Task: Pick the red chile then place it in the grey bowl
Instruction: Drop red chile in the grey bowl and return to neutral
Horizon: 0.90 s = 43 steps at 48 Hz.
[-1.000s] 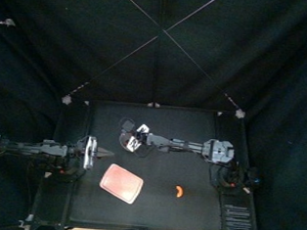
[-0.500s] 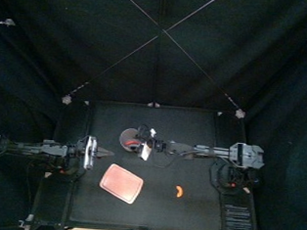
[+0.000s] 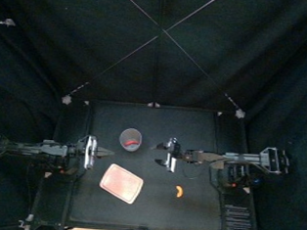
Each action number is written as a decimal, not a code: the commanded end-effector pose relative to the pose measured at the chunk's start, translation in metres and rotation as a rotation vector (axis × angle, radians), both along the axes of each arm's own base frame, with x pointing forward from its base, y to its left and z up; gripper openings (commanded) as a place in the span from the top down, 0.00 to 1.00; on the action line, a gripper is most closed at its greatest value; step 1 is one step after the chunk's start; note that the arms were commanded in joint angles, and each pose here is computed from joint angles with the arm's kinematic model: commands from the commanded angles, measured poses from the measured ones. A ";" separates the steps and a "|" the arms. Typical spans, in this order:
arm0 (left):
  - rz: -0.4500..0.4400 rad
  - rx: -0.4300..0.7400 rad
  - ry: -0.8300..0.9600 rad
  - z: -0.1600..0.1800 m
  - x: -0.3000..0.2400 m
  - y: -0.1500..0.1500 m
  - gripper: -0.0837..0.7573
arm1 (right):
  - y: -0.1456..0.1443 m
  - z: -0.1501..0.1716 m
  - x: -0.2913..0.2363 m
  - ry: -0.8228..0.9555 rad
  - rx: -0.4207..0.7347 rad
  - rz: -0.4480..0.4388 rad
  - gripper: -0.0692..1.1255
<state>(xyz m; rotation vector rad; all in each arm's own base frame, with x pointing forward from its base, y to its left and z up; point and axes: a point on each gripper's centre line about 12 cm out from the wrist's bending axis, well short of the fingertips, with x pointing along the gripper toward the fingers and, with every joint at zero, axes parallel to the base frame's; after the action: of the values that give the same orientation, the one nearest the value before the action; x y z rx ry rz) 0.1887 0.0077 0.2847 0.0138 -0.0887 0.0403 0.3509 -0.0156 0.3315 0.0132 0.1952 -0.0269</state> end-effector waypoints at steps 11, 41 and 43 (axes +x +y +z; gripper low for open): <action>0.003 0.004 -0.014 0.005 0.001 0.001 0.95 | 0.016 0.010 -0.079 -0.193 -0.005 0.087 0.19; 0.004 0.004 -0.014 0.004 0.000 0.001 0.95 | 0.023 -0.001 -0.151 -0.307 0.007 0.104 0.19; 0.004 0.004 -0.015 0.005 0.000 0.001 0.95 | 0.024 0.000 -0.151 -0.310 0.003 0.110 0.19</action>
<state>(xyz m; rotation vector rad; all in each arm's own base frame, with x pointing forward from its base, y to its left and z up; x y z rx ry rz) 0.1881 0.0080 0.2846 0.0139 -0.0902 0.0418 0.1990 0.0056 0.3256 0.0094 -0.0969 0.0706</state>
